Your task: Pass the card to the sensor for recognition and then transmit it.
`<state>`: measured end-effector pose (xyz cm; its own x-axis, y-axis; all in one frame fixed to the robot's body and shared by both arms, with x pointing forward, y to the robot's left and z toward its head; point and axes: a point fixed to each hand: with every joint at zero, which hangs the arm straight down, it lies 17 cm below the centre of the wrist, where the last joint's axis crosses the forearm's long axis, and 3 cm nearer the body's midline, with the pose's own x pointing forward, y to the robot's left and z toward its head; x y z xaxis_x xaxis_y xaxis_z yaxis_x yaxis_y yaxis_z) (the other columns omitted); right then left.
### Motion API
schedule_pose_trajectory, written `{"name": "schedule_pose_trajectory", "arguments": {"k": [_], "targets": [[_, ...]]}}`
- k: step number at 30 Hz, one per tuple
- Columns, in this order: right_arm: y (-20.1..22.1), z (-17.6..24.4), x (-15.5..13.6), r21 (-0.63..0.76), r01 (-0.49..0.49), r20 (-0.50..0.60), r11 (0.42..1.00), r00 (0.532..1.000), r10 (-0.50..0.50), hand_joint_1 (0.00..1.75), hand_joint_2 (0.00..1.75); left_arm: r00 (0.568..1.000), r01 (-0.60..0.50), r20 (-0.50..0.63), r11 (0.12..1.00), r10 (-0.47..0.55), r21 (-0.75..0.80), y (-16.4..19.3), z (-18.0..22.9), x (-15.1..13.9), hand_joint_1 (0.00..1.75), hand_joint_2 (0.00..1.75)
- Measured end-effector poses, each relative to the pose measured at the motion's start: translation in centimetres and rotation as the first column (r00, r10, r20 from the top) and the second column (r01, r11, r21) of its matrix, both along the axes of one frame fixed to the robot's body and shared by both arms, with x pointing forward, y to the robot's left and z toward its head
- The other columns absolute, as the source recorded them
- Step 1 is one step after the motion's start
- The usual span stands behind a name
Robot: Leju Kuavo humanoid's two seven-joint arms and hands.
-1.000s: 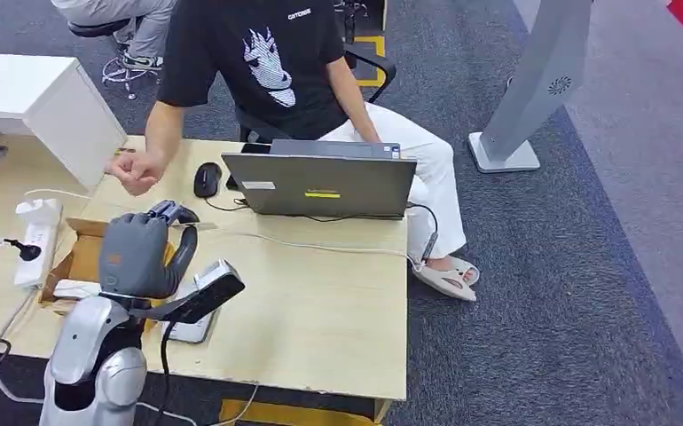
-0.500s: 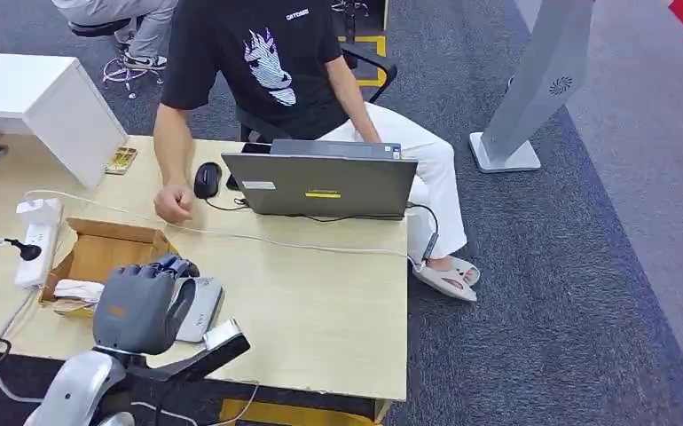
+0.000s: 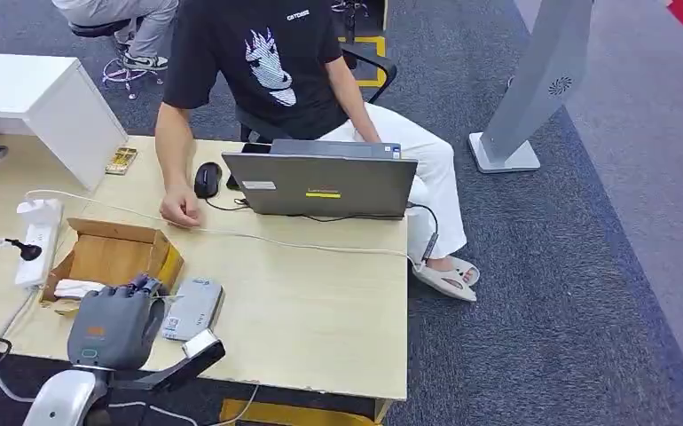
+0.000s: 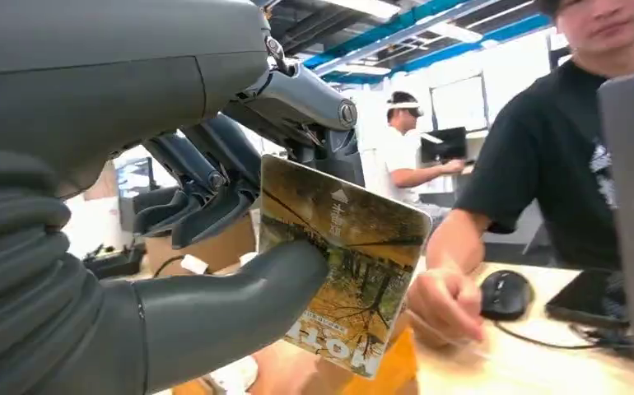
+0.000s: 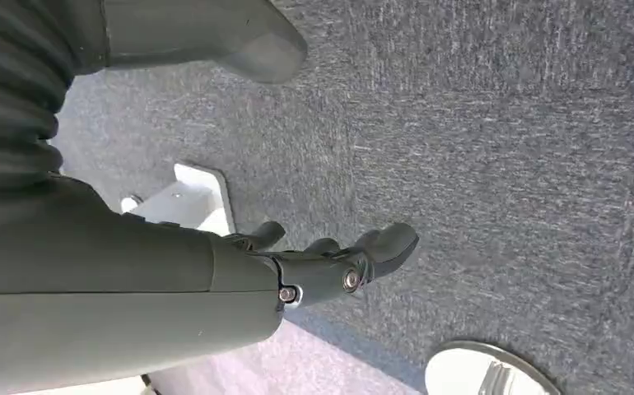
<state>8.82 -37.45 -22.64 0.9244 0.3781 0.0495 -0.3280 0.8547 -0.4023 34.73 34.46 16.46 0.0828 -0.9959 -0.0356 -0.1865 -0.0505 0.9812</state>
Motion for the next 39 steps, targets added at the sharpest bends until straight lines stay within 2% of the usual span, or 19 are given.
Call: {"name": "schedule_pose_trajectory", "arguments": {"k": [8,14,28,39], "targets": [[0.0,0.0,0.1,-0.008,-0.045,0.002,0.999,0.999,0.045,0.00,1.75,0.995,-0.103,-0.013,0.995,0.103,-0.011,4.4,-1.2,-0.5,1.75,1.75],[0.1,-0.1,0.0,-0.006,-0.047,0.002,0.999,0.999,0.047,0.00,1.75,0.987,-0.158,-0.022,0.987,0.158,-0.023,6.4,-1.8,-0.9,1.75,1.75],[-0.2,-0.2,-0.4,-0.024,-0.108,-0.010,0.994,0.994,0.108,0.00,1.75,0.973,-0.230,-0.035,0.972,0.229,-0.044,9.1,-2.9,-0.5,1.75,1.75],[-0.5,-0.5,-1.6,-0.029,-0.117,-0.028,0.993,0.993,0.117,0.00,1.75,0.970,-0.235,-0.072,0.970,0.231,-0.058,8.9,-4.7,-0.3,1.75,1.75]]}}
